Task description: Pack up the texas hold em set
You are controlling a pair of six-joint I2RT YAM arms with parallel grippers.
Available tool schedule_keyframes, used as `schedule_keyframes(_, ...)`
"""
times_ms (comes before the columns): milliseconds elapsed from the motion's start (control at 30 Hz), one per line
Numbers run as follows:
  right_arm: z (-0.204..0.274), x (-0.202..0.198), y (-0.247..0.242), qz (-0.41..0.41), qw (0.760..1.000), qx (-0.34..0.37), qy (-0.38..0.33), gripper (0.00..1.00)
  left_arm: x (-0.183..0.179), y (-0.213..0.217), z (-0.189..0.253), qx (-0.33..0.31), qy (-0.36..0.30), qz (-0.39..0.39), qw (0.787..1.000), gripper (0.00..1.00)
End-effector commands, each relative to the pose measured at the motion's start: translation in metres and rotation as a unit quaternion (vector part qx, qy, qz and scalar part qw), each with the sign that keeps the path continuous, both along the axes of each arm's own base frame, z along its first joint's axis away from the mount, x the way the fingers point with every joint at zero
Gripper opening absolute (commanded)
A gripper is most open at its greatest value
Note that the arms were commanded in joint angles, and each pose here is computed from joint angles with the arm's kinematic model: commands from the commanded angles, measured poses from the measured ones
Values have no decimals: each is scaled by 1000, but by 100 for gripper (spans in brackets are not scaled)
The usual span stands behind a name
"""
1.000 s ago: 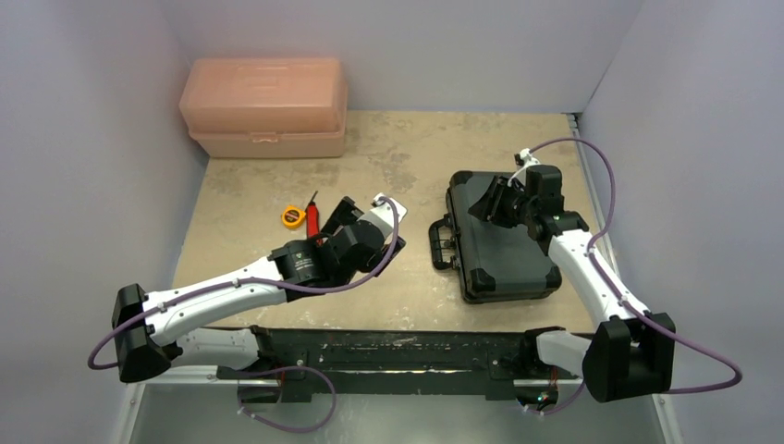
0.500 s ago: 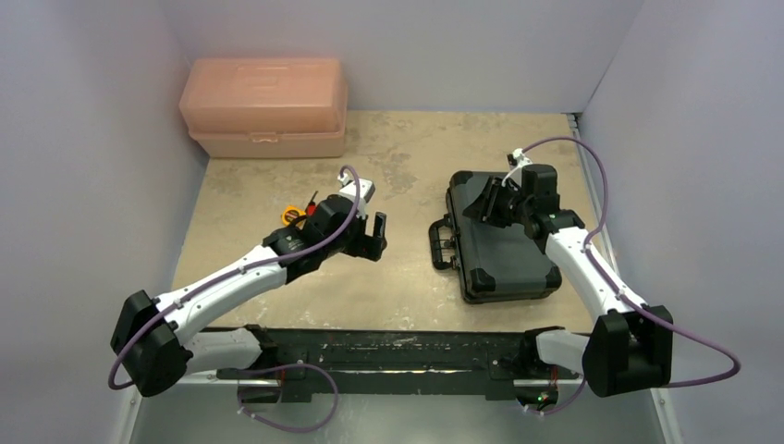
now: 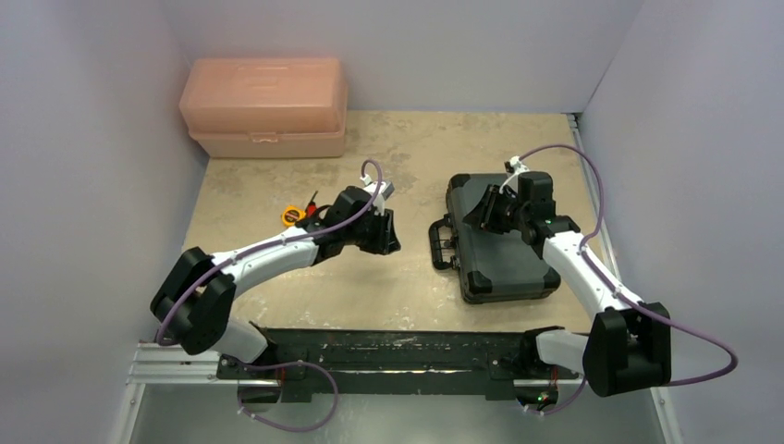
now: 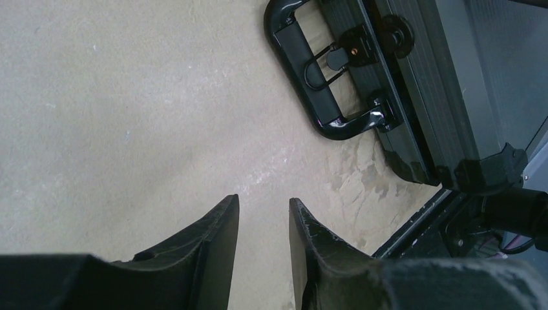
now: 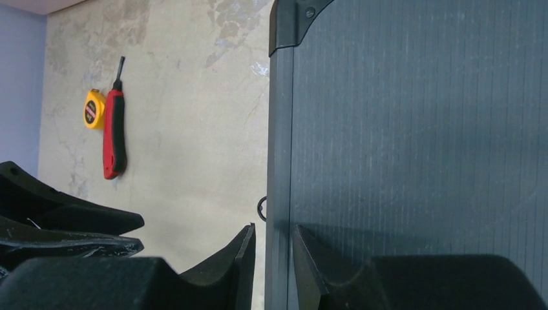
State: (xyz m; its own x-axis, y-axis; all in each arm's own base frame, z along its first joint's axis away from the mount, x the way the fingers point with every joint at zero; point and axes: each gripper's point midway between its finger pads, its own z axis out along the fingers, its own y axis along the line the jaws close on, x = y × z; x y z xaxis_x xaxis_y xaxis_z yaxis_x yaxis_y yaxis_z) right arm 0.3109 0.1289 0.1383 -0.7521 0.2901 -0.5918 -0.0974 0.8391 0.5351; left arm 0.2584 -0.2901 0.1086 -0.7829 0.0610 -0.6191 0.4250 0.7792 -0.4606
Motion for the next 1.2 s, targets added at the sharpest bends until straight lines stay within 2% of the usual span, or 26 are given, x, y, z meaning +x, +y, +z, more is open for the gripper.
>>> schedule_keyframes(0,-35,-2,-12,-20,999,-38,29,31,21,-27,19,-46,-19,-14,999,32)
schedule_keyframes(367,-90,-21,-31,-82,988,-67,114,21,44,-57,-3,-59,5,-19,998,16)
schedule_keyframes(500,-93,-25,-32,-89,987,-67,118,18,49,-66,-14,-59,20,-27,998,0)
schedule_keyframes(1167,-92,-25,-31,-83,987,-68,121,14,55,-88,-54,-54,63,-47,995,0)
